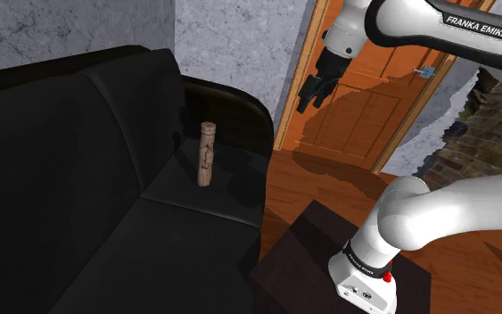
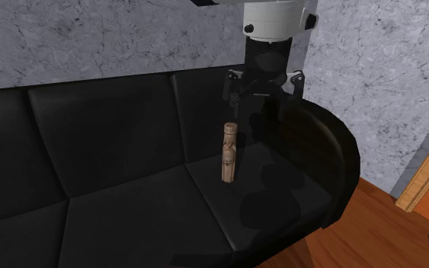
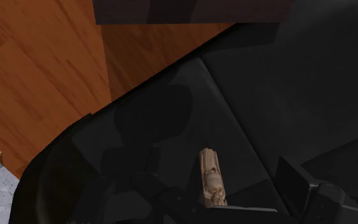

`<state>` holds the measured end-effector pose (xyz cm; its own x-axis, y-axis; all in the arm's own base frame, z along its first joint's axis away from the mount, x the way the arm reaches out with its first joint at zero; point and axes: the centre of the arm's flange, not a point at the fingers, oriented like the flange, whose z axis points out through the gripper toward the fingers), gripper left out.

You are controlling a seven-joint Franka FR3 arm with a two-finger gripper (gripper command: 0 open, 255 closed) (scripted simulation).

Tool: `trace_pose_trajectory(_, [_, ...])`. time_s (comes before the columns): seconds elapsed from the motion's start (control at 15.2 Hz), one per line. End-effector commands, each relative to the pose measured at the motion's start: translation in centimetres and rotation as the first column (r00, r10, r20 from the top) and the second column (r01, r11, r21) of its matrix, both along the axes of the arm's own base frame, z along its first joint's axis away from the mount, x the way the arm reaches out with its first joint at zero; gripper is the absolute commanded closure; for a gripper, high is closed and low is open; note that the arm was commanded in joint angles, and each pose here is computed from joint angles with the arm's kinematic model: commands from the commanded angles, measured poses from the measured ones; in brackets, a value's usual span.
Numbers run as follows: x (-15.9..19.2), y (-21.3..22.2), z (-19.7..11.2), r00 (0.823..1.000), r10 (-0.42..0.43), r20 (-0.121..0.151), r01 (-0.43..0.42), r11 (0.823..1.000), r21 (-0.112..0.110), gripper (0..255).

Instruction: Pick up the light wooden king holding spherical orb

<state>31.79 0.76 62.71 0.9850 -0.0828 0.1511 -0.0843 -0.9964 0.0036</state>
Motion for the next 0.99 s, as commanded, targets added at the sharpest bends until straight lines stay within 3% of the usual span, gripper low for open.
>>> trace_pose_trajectory(0.0, [0.0,0.0,0.0,1.0,0.0,0.0,0.0,1.0,0.0,0])
trace_pose_trajectory(0.92, [17.9,1.8,-7.7,0.996,0.005,-0.086,-0.002,0.999,0.036,0])
